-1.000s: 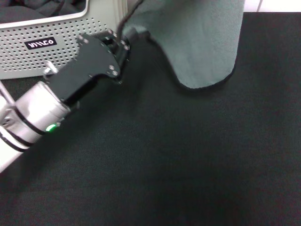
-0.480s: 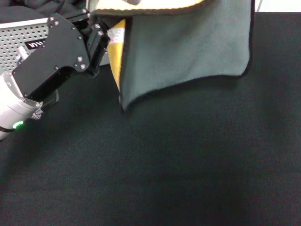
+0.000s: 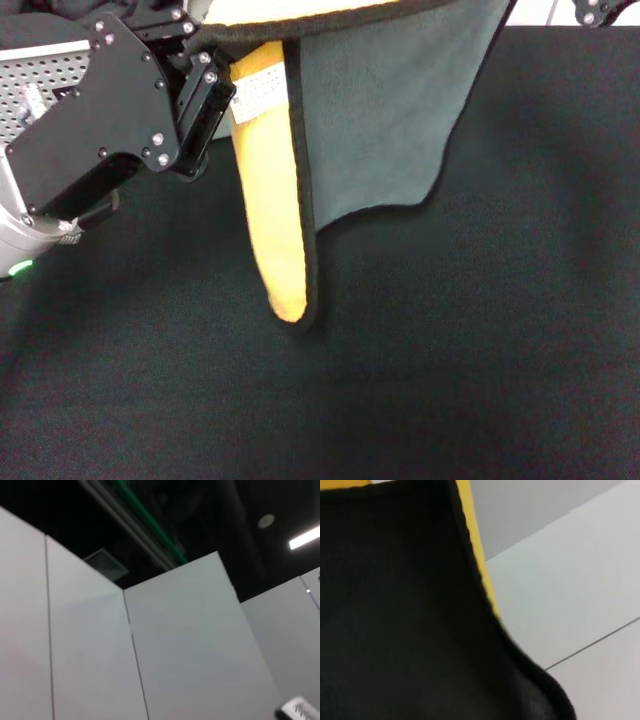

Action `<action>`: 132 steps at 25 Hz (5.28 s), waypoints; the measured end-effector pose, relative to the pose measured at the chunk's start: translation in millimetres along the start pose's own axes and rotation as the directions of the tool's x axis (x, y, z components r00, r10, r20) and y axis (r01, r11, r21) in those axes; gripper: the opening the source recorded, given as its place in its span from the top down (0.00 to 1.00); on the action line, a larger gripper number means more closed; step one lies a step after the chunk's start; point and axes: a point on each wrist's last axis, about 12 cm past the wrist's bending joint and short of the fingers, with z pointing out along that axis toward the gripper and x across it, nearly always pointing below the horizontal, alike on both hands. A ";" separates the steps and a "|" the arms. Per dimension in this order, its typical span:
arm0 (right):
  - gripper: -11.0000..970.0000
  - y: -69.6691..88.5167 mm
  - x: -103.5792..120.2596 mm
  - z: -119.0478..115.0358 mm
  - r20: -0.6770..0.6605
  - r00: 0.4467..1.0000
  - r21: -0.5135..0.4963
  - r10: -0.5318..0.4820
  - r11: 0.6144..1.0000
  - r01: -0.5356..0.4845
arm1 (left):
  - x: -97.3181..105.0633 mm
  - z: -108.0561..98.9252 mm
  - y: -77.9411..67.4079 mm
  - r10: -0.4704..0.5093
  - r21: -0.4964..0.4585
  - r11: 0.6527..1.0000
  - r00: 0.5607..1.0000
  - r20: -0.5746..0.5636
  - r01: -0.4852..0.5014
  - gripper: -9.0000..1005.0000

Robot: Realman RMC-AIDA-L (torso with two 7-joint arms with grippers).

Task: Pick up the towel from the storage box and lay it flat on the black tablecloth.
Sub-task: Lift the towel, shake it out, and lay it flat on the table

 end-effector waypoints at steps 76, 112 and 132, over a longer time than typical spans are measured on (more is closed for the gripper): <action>0.55 100.2 38.5 -20.0 0.183 0.796 -0.246 0.577 0.811 -0.531 | -3.6 25.9 3.4 0.056 0.046 0.997 0.996 0.064 -0.059 0.96; 0.98 10.9 -74.0 -77.8 0.104 0.852 -0.238 0.514 0.844 -0.480 | -19.0 -43.7 -26.3 -0.273 0.039 0.960 0.959 -0.069 0.276 0.96; 0.98 36.5 -115.6 -159.8 0.126 0.771 -0.385 0.625 0.747 -0.543 | -28.2 -76.7 -97.6 -0.274 0.170 0.938 0.947 -0.166 0.301 0.96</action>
